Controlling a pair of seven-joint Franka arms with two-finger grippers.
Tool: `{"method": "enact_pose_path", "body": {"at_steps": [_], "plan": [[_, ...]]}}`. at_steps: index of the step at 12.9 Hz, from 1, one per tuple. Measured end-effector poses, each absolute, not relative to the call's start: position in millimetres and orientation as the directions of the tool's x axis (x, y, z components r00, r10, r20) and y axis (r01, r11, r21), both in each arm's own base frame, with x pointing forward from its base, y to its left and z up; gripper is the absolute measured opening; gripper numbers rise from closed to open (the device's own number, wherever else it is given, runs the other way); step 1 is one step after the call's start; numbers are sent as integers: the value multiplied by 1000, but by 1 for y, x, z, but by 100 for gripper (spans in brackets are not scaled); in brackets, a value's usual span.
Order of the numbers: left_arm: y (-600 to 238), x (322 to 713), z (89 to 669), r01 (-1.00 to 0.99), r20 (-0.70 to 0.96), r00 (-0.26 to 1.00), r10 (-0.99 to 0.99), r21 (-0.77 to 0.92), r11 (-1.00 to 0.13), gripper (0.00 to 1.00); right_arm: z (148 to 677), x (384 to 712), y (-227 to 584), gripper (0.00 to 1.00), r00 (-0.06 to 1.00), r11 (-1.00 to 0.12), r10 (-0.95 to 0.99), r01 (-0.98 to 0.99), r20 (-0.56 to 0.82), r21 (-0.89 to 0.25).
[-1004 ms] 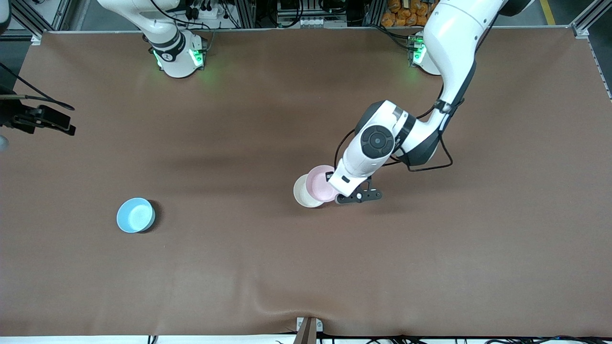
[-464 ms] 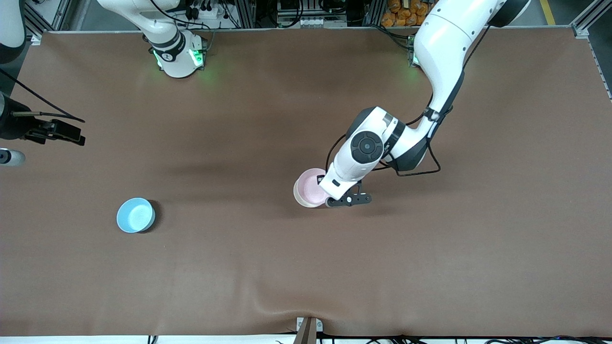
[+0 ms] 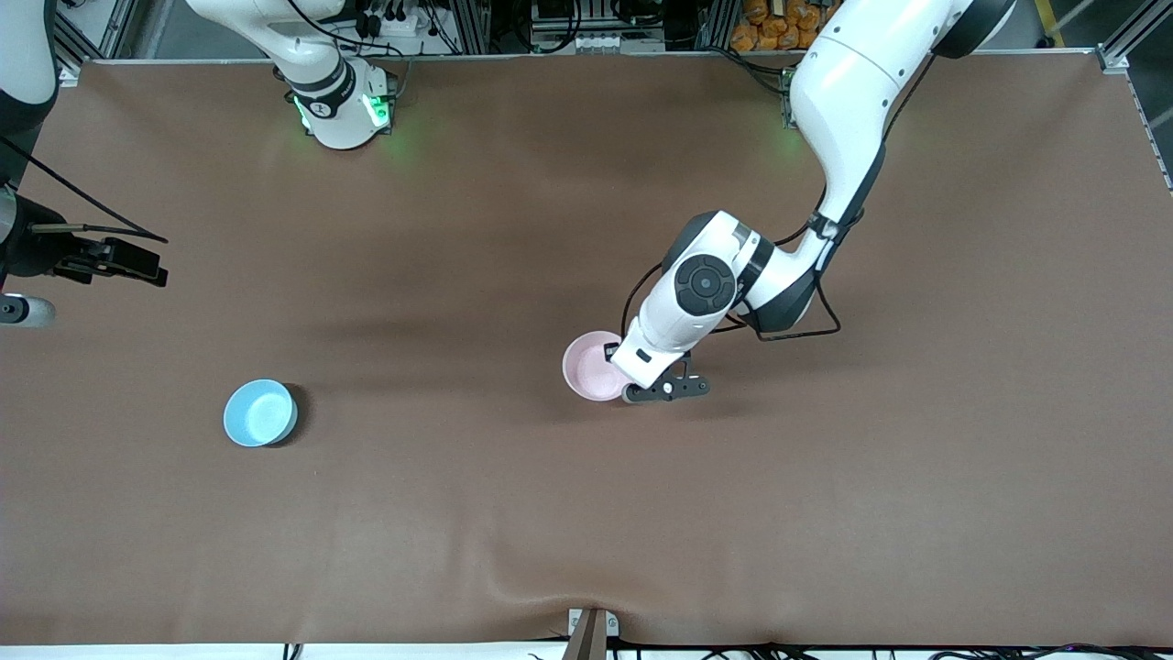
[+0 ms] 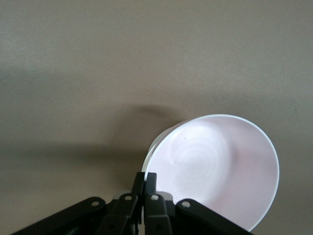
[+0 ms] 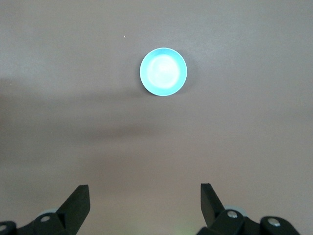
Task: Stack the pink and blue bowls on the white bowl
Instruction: 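Lower the pink bowl into the white bowl while the right gripper reaches out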
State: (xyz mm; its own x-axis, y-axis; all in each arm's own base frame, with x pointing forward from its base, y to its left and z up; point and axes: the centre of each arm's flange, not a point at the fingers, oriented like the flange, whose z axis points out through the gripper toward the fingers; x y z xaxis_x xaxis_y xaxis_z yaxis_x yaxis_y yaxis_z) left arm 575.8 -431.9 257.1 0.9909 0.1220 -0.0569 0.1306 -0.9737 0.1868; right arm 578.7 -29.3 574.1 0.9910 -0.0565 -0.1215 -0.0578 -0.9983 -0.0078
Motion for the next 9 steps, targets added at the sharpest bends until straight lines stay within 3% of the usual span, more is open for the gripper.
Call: {"method": "enact_pose_path", "body": {"at_steps": [9], "plan": [[-445,568,248,113,-51,993,106,195,-974,3,570,582,-29,100,991,-998,-56,-57,-120,-7]]}}
